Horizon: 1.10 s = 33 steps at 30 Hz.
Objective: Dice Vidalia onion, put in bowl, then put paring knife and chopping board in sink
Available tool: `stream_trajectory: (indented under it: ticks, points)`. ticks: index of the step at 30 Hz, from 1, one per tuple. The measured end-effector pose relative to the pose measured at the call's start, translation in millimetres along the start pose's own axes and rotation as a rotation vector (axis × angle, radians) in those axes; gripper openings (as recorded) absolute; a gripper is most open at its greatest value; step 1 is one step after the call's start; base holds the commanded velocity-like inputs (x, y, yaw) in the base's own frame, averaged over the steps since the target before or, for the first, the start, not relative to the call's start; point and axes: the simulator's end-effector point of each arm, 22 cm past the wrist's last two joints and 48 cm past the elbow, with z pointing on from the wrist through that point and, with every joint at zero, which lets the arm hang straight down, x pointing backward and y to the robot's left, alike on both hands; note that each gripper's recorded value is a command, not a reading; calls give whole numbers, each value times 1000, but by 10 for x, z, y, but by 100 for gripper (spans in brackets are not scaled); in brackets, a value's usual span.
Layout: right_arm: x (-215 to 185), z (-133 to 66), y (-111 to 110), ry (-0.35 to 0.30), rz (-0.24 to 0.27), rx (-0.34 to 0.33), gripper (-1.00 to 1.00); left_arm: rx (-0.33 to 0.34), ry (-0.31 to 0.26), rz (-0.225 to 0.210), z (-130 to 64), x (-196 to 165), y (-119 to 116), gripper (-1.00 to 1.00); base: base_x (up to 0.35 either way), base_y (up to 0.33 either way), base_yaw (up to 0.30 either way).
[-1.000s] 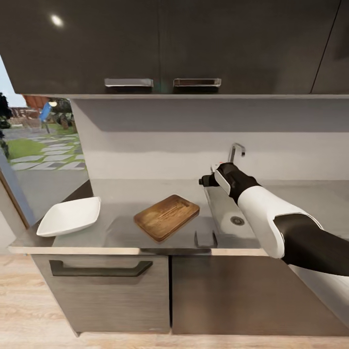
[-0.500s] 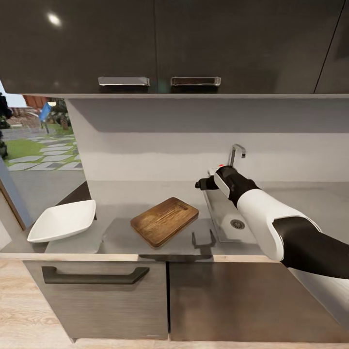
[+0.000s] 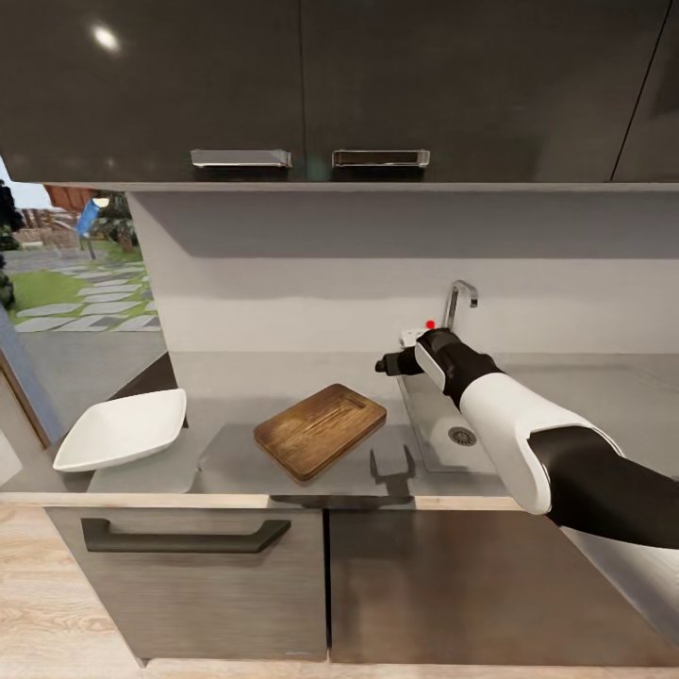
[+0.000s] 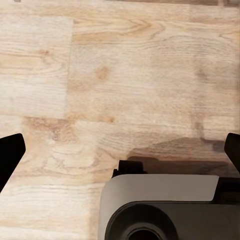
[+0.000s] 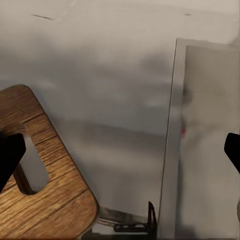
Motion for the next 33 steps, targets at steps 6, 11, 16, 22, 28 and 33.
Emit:
stream_trajectory:
  ticks: [6, 11, 16, 22, 28, 33]
  points:
    - [48, 27, 3, 0, -27, 3, 100, 0, 1, 0, -1, 5, 0, 100, 0, 0, 0]
    - [42, 41, 97, -9, -37, -39, 100, -1, 4, 0, -2, 16, 4, 100, 0, 0, 0]
    - [81, 83, 83, -2, -58, -38, 100, -1, 12, 1, -6, 43, 10, 100, 0, 0, 0]
    - [134, 141, 55, 10, -77, -27, 100, -2, 21, 1, -11, 80, 11, 100, 0, 0, 0]
    - [184, 198, 53, 19, -78, -28, 100, -2, 31, 2, -17, 116, 9, 100, 0, 0, 0]
    - [229, 247, 67, 27, -78, -31, 100, -2, 38, 2, -21, 145, 12, 100, 0, 0, 0]
